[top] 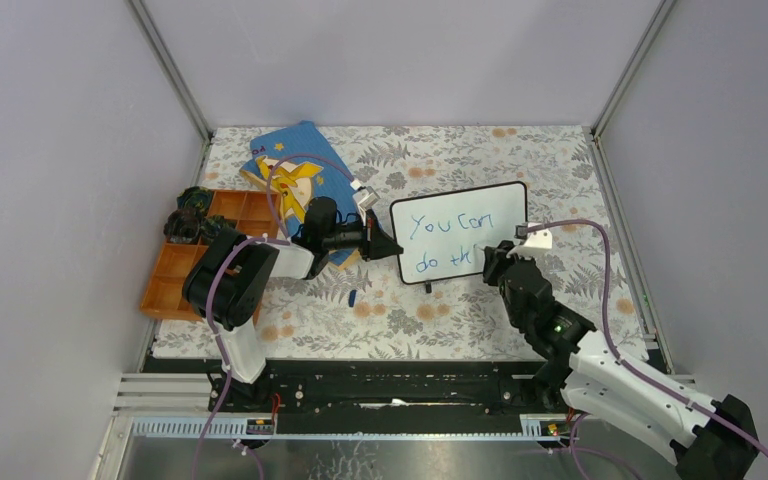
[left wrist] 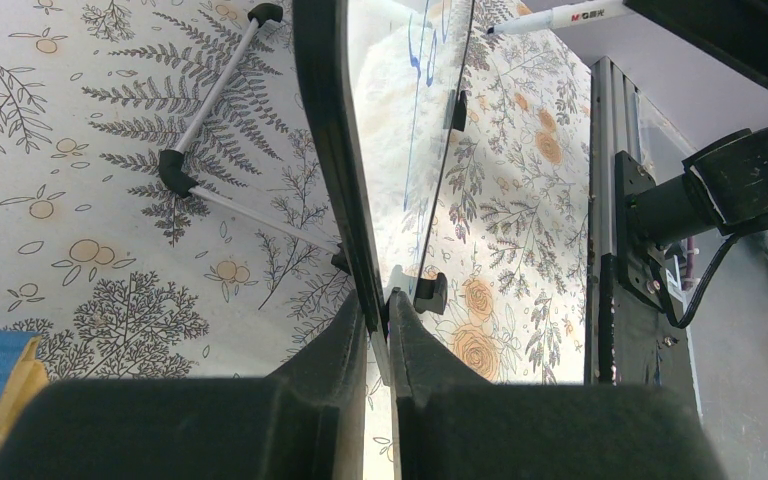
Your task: Write a sentence on the whiteboard
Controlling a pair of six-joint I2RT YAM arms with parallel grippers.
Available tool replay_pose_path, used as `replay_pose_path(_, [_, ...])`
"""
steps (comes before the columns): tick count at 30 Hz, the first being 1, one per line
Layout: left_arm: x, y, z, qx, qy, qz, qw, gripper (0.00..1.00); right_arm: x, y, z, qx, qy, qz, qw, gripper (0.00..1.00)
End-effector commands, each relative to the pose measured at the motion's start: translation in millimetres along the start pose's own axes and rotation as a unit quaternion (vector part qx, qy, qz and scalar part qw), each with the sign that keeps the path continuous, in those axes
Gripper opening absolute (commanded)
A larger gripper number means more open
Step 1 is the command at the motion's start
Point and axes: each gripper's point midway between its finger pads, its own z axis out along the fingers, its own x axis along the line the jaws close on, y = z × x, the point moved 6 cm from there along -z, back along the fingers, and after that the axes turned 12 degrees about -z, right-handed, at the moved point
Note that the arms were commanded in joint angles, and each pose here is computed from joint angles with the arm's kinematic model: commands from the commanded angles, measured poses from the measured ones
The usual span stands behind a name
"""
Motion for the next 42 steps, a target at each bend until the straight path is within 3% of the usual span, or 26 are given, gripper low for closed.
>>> replay_pose_path(1, [11.0,-33.9,3.1,0.052,0.031,-0.025,0.998,0.0,-3.1,6.2,-4.2,-0.003,0.0,0.01,1.0,0.0])
replay_pose_path(42, [11.7,-35.0,2.9,0.053,0.033,-0.026,0.998,0.0,-3.2,-19.8,6.6,0.028,-0.02,-0.01,0.999,0.0])
